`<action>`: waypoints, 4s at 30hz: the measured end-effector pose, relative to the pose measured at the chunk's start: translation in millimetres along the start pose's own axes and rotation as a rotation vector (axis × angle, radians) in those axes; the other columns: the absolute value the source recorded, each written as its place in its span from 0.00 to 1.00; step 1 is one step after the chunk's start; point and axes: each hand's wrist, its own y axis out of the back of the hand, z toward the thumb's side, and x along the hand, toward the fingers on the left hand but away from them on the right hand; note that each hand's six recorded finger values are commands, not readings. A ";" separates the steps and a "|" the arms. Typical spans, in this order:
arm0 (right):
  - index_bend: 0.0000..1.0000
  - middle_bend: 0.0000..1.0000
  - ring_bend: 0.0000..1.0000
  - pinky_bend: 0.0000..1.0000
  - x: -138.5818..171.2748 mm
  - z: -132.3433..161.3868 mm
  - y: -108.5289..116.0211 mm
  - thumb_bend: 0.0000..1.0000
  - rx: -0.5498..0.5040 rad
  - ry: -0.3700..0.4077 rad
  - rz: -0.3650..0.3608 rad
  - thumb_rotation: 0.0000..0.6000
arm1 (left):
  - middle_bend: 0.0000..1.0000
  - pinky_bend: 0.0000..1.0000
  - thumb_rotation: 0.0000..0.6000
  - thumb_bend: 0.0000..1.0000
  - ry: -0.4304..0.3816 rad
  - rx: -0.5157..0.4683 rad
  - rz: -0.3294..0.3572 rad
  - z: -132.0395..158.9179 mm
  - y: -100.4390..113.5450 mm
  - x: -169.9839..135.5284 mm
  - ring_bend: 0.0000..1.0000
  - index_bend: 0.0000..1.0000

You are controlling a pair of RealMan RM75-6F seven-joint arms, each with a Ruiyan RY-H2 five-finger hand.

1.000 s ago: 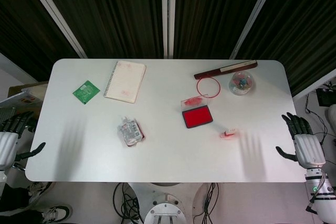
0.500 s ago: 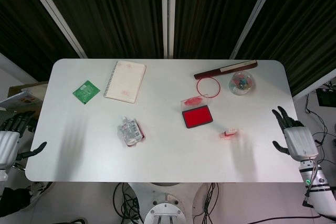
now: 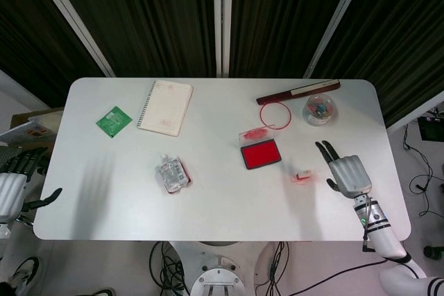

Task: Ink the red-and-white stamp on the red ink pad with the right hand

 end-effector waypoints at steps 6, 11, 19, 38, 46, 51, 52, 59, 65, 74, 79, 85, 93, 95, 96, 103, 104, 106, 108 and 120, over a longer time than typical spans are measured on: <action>0.11 0.14 0.79 0.99 -13.5 17.6 -9.2 0.15 -0.014 0.027 0.043 1.00 | 0.13 0.22 0.73 0.19 0.006 -0.003 0.001 -2.2 0.7 0.3 0.13 0.10; 0.12 0.18 0.79 0.99 -19.4 27.9 -19.7 0.16 -0.032 0.031 0.074 1.00 | 0.13 0.22 0.73 0.19 0.005 -0.010 0.010 -3.5 2.7 -0.2 0.13 0.10; 0.18 0.22 0.79 0.99 -24.2 35.5 -31.5 0.16 -0.047 0.039 0.092 1.00 | 0.13 0.22 0.73 0.19 0.006 -0.020 0.017 -6.3 5.9 -1.5 0.13 0.10; 0.44 0.26 0.79 0.99 -30.8 38.0 -34.7 0.19 -0.071 0.015 0.077 1.00 | 0.13 0.22 0.72 0.19 0.007 -0.023 0.013 -6.8 5.7 -1.5 0.13 0.10; 0.48 0.26 0.81 0.99 -33.1 42.4 -34.1 0.21 -0.081 0.023 0.068 1.00 | 0.13 0.22 0.72 0.20 0.003 -0.024 0.009 -5.9 4.8 -1.4 0.13 0.10; 0.50 0.27 0.80 0.99 -33.1 42.6 -34.5 0.23 -0.077 0.022 0.070 1.00 | 0.13 0.22 0.73 0.20 0.005 -0.026 0.011 -6.6 5.3 -1.3 0.13 0.10; 0.50 0.28 0.80 0.99 -33.1 42.5 -34.7 0.23 -0.077 0.021 0.071 1.00 | 0.13 0.22 0.72 0.20 0.005 -0.026 0.011 -6.6 5.3 -1.3 0.13 0.10; 0.51 0.29 0.80 0.99 -33.9 43.9 -36.5 0.23 -0.069 0.019 0.080 1.00 | 0.13 0.22 0.73 0.20 0.005 -0.027 0.009 -6.7 4.8 -0.9 0.13 0.10; 0.54 0.31 0.80 0.99 -34.3 43.2 -36.1 0.26 -0.067 0.014 0.080 1.00 | 0.13 0.22 0.72 0.20 0.006 -0.028 0.009 -7.2 4.9 -0.9 0.13 0.10; 0.56 0.39 0.81 0.99 -35.2 43.3 -36.0 0.26 -0.066 0.011 0.074 1.00 | 0.13 0.22 0.72 0.20 0.008 -0.030 0.006 -7.8 4.2 -0.1 0.13 0.10; 0.57 0.42 0.81 0.99 -35.6 43.3 -37.4 0.26 -0.065 0.010 0.077 1.00 | 0.13 0.22 0.73 0.20 0.011 -0.030 0.006 -8.4 4.1 0.1 0.13 0.10; 0.57 0.48 0.81 0.99 -36.7 42.9 -36.4 0.27 -0.070 0.006 0.071 1.00 | 0.13 0.22 0.74 0.20 0.010 -0.032 0.005 -8.8 4.1 0.5 0.13 0.10; 0.59 0.52 0.82 0.99 -38.6 42.0 -35.3 0.29 -0.074 0.000 0.065 1.00 | 0.13 0.22 0.75 0.20 0.011 -0.037 0.006 -10.0 4.5 0.6 0.13 0.10; 0.60 0.53 0.82 0.99 -38.9 41.7 -34.4 0.29 -0.078 0.000 0.064 1.00 | 0.13 0.22 0.75 0.20 0.011 -0.038 0.005 -10.3 4.5 0.6 0.13 0.10; 0.60 0.53 0.82 0.99 -39.1 41.5 -33.2 0.29 -0.081 0.001 0.063 1.00 | 0.13 0.22 0.75 0.20 0.011 -0.038 0.005 -10.4 4.5 0.6 0.13 0.10; 0.60 0.53 0.82 0.99 -44.7 39.8 -9.6 0.29 -0.088 0.023 0.040 1.00 | 0.13 0.22 0.75 0.20 0.009 -0.040 0.003 -10.2 4.2 1.0 0.13 0.10; 0.60 0.53 0.82 0.99 -46.6 40.1 -4.9 0.29 -0.089 0.029 0.039 1.00 | 0.13 0.22 0.75 0.20 0.009 -0.041 0.002 -10.1 4.0 1.2 0.13 0.10; 0.60 0.53 0.82 0.99 -52.8 42.1 6.2 0.29 -0.092 0.047 0.045 1.00 | 0.13 0.22 0.75 0.20 0.008 -0.041 0.000 -10.0 3.6 1.7 0.13 0.10; 0.61 0.53 0.82 0.99 -61.5 45.8 17.8 0.29 -0.096 0.070 0.057 1.00 | 0.13 0.22 0.75 0.20 0.009 -0.041 -0.002 -10.3 3.1 2.2 0.13 0.10; 0.61 0.53 0.82 0.99 -126.5 85.3 53.6 0.30 -0.082 0.193 0.216 1.00 | 0.13 0.22 0.75 0.20 0.022 -0.045 -0.012 -14.3 0.7 5.4 0.13 0.10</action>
